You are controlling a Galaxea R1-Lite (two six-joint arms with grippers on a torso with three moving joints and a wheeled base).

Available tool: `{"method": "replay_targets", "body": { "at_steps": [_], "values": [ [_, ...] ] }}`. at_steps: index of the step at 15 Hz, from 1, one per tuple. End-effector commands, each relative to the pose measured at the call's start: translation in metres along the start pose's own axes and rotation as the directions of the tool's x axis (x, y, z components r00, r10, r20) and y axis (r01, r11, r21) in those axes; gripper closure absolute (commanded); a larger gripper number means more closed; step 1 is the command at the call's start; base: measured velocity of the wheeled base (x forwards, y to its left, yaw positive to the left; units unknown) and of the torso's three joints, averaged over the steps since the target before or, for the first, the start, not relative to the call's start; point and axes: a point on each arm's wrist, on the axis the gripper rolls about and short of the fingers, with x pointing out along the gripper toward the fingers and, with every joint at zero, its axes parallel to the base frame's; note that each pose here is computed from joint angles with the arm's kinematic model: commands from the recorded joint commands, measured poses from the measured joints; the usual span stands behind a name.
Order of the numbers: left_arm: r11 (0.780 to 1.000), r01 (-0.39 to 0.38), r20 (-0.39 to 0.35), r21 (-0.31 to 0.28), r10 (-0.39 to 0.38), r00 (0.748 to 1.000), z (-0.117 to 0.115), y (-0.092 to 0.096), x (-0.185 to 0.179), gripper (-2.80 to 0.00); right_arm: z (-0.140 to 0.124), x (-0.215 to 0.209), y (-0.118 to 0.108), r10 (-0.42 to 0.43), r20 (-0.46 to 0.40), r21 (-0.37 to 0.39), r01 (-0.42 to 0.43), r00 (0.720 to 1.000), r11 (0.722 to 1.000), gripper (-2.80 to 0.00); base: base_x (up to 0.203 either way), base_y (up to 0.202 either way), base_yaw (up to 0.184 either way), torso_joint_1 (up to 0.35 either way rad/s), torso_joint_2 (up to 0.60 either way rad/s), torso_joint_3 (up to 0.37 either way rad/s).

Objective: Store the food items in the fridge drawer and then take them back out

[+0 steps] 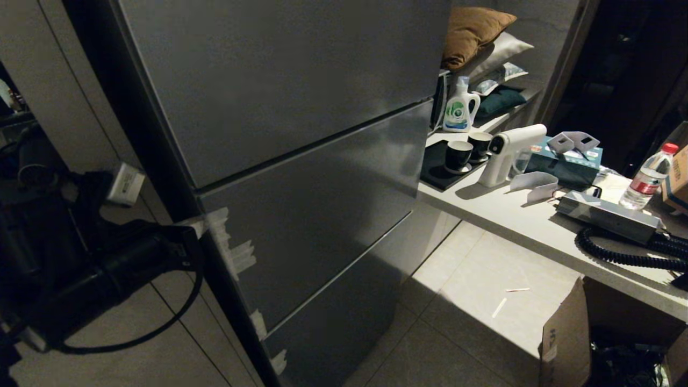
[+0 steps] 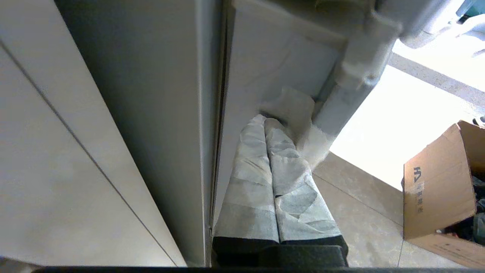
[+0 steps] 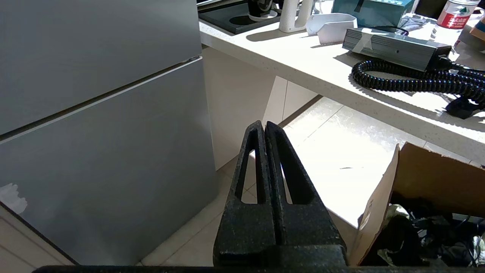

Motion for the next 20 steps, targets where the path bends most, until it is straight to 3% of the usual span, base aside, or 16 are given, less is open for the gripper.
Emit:
{"method": "replay_targets", "body": {
  "at_steps": [1, 14, 17, 20],
  "values": [
    [1.0, 0.028, 0.013, 0.0, -0.028, 1.0, 0.002, -0.005, -0.005, 0.0, -0.009, 0.002, 0.0, 0.0, -0.029, -0.001, 0.0, 1.0, 1.0, 0.0, 0.0, 0.0, 0.0, 0.0, 0.0, 0.0],
    [0.985, 0.174, -0.019, -0.003, -0.174, 0.985, -0.013, -0.033, -0.03, 0.0, -0.009, 0.002, 0.0, 0.0, -0.03, 0.0, 0.0, 1.0, 1.0, 0.0, 0.0, 0.0, 0.0, 0.0, 0.0, 0.0],
    [0.971, 0.237, -0.015, -0.013, -0.237, 0.971, -0.015, -0.043, -0.042, 0.0, -0.009, 0.002, 0.0, 0.0, -0.031, -0.001, 0.0, 1.0, 1.0, 0.0, 0.0, 0.0, 0.0, 0.0, 0.0, 0.0],
    [0.942, 0.334, -0.015, -0.039, -0.334, 0.942, -0.015, -0.063, -0.051, 0.0, -0.009, 0.002, 0.0, 0.0, -0.029, 0.0, 0.0, 1.0, 1.0, 0.0, 0.0, 0.0, 0.0, 0.0, 0.0, 0.0]
  ]
}}
